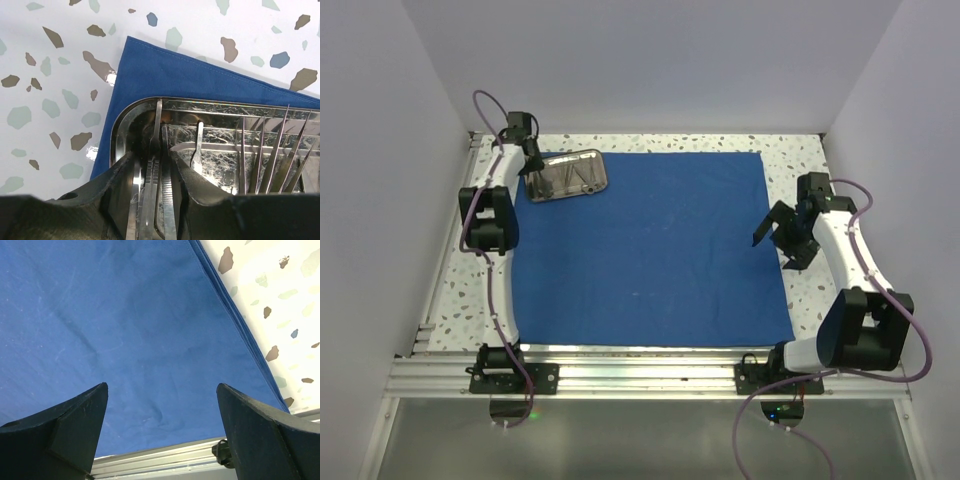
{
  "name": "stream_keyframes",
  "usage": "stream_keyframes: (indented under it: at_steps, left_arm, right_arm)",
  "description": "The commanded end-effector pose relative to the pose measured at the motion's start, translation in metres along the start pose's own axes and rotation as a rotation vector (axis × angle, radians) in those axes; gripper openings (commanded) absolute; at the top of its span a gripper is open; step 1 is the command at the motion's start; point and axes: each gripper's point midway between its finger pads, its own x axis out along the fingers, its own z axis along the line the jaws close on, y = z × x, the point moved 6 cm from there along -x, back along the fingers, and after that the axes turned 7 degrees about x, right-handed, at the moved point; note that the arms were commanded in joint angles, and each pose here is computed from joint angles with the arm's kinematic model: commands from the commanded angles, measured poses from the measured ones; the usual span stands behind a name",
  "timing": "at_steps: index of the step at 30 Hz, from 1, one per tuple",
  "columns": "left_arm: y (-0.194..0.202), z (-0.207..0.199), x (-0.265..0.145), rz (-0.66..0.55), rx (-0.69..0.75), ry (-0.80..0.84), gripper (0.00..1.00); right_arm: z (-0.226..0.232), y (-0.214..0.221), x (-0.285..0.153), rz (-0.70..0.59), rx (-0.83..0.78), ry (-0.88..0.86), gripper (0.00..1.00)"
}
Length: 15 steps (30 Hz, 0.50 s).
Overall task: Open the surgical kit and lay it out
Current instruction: Pick up the medical item from the container.
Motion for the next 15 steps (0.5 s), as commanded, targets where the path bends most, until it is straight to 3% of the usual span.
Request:
stream_keyframes:
  at_steps: [1,6,15]
  left_arm:
    - [-0.001,0.014,0.014,-0.006,-0.033,-0.017,0.38]
    - [0.019,0.007,0.028,0.058,-0.012,0.04,0.34]
    - [0.058,0.001,0.044,0.214,-0.009,0.079,0.11]
  right_arm:
    - [0.001,-0.003,0.006,-0.01,-0.009,0.007,0.93]
    - [0.004,-0.005,0.011,0.001,-0.001,0.011,0.93]
    - [0.009,-0.011,0.014,0.003,0.003,0.013,0.93]
